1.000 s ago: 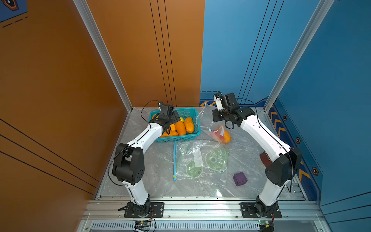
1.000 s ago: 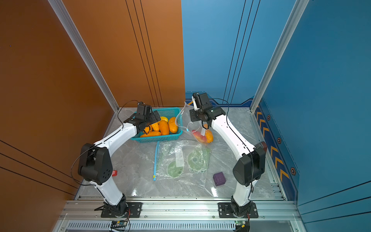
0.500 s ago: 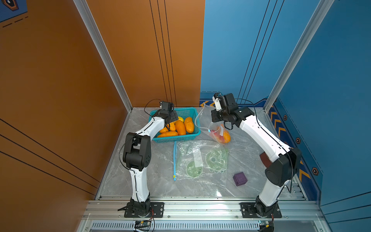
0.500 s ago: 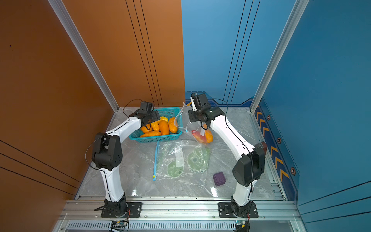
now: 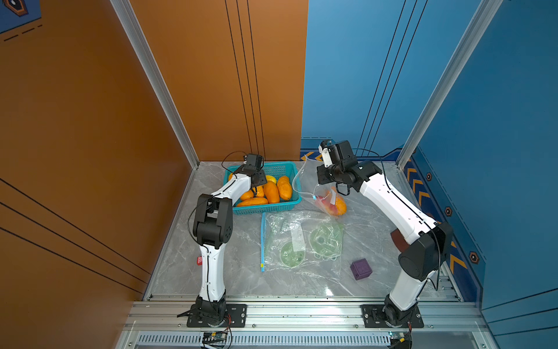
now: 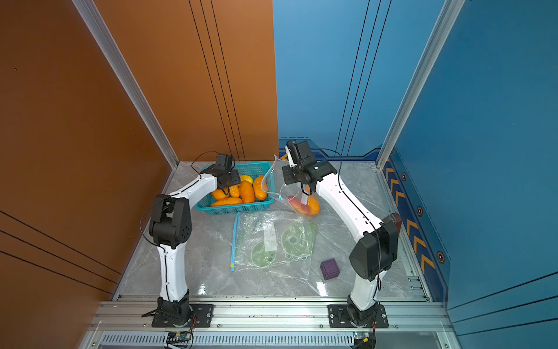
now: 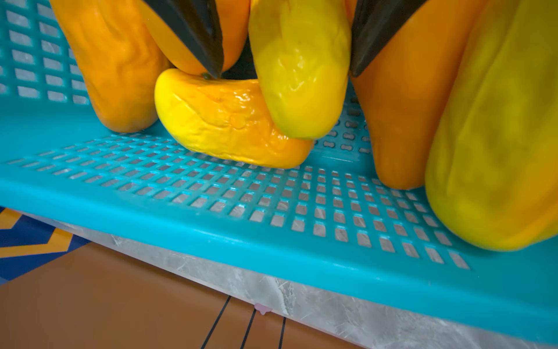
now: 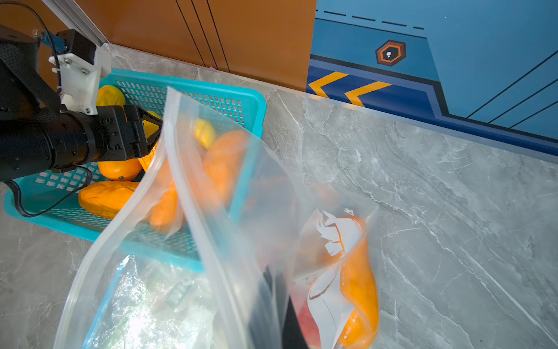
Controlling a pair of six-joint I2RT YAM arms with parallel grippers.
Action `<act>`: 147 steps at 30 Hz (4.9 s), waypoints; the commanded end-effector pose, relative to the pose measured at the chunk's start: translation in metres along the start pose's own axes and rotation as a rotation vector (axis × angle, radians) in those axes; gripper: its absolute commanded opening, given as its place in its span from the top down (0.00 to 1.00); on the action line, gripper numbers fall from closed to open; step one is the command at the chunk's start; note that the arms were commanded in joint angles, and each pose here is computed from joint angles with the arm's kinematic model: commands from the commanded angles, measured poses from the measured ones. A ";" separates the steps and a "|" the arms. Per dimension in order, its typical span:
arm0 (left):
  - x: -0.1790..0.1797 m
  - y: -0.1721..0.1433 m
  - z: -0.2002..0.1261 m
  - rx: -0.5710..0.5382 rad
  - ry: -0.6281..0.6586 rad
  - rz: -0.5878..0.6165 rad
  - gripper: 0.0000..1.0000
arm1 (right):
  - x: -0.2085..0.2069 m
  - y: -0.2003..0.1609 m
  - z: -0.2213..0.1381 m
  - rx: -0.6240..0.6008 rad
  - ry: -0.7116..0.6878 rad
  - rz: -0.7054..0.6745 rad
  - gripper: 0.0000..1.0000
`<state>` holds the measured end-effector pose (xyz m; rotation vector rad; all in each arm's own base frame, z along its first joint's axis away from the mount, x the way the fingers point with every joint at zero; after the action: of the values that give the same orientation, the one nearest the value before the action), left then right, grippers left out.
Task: Place the mango in a zip-top bag and seal the zipper
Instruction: Pick up the mango from the basket, then place the mango in the zipper food storage bag, then adjust the zipper food storage bag at the center of the board.
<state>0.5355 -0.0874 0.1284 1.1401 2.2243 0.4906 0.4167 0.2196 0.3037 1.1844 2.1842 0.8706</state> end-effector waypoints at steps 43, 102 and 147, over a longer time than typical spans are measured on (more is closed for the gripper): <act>-0.131 0.016 -0.220 -0.145 -0.493 -0.008 0.91 | -0.014 0.001 -0.012 -0.024 -0.061 0.075 1.00; -0.189 -0.078 -0.261 -0.337 -0.919 0.040 0.35 | -0.023 0.011 -0.041 -0.112 -0.004 0.202 1.00; -0.207 -0.180 -0.300 -0.251 -1.234 0.458 0.20 | -0.115 -0.009 -0.105 -0.207 -0.359 0.750 1.00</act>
<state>0.3199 -0.3721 0.3176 1.3549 0.9325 0.0623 0.4002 0.0891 0.3938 1.8686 1.3370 1.0701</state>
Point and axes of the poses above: each gripper's point midway between its finger pads, its own z axis out along the fingers, its own x axis along the line the jaws close on, y = z × x, the point moved 4 cm from there along -z, back along the fingers, and after that the axes turned 15 degrees about -z, right-handed, at the moved point
